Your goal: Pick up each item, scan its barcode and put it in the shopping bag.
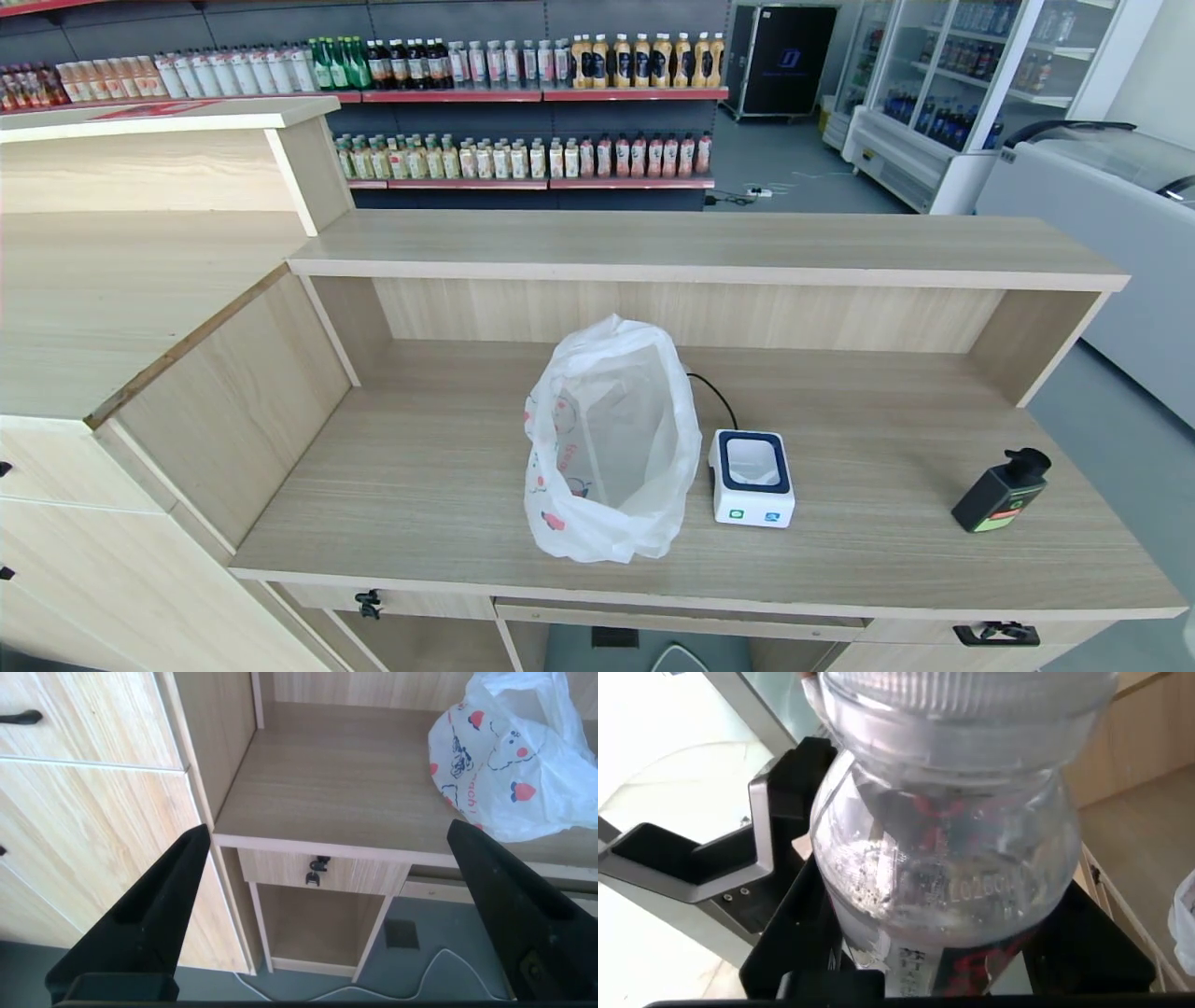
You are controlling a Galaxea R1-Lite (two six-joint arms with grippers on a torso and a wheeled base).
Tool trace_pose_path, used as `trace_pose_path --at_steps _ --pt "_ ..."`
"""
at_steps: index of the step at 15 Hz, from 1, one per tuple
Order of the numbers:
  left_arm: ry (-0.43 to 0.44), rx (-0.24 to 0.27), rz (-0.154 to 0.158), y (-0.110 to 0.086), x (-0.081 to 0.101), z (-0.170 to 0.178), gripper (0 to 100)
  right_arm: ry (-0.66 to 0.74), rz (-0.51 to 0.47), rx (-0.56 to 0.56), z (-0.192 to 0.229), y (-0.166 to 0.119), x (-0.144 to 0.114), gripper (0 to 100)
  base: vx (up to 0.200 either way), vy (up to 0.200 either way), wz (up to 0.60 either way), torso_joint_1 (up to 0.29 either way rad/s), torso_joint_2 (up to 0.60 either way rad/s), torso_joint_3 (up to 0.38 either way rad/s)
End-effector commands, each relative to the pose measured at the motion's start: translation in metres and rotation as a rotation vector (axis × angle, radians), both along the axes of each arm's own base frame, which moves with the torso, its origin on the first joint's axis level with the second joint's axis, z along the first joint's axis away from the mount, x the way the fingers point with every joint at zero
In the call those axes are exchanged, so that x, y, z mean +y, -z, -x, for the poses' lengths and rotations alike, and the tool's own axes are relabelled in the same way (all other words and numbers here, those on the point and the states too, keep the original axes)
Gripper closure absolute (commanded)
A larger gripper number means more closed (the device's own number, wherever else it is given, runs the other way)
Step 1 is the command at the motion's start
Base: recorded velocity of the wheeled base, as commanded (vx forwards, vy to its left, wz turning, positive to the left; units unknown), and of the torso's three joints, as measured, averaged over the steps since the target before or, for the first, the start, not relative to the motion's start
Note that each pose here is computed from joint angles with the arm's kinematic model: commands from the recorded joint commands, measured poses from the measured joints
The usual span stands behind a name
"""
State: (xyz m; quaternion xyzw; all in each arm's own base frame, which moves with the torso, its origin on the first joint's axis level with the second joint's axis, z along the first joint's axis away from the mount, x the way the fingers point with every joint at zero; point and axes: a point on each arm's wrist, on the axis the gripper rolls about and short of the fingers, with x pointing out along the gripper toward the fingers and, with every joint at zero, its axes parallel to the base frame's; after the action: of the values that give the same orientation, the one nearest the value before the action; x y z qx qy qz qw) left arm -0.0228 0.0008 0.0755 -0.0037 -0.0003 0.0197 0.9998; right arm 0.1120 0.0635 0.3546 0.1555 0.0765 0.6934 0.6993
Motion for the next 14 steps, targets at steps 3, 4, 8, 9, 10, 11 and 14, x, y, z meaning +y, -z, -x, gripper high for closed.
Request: trace_pose_path --at_steps 3,4,8,9,10,11,14 --pt "-0.001 0.000 0.000 0.000 0.000 0.000 0 0.000 0.000 -0.001 0.000 0.000 0.000 100 0.000 0.000 0.00 0.000 0.00 0.000" --pt "-0.001 0.000 0.000 0.000 0.000 0.000 0 0.000 -0.001 -0.002 0.000 -0.001 0.000 100 0.000 0.000 0.00 0.000 0.00 0.000" --pt "-0.001 0.000 0.000 0.000 0.000 0.000 0 -0.001 -0.002 -0.004 0.005 -0.002 -0.002 100 0.000 0.000 0.00 0.000 0.00 0.000" --pt "-0.001 0.000 0.000 0.000 0.000 0.000 0 -0.003 0.000 -0.001 0.007 -0.002 -0.002 100 0.000 0.000 0.00 0.000 0.00 0.000" --pt "-0.001 0.000 0.000 0.000 0.000 0.000 0 -0.003 0.000 -0.001 0.008 -0.001 -0.003 100 0.000 0.000 0.00 0.000 0.00 0.000" --pt "-0.001 0.000 0.000 0.000 0.000 0.000 0 -0.001 -0.001 -0.002 0.011 -0.001 -0.004 100 0.000 0.000 0.00 0.000 0.00 0.000" --pt "-0.001 0.000 0.000 0.000 0.000 0.000 0 0.002 0.001 -0.001 0.012 0.002 -0.005 100 0.000 0.000 0.00 0.000 0.00 0.000"
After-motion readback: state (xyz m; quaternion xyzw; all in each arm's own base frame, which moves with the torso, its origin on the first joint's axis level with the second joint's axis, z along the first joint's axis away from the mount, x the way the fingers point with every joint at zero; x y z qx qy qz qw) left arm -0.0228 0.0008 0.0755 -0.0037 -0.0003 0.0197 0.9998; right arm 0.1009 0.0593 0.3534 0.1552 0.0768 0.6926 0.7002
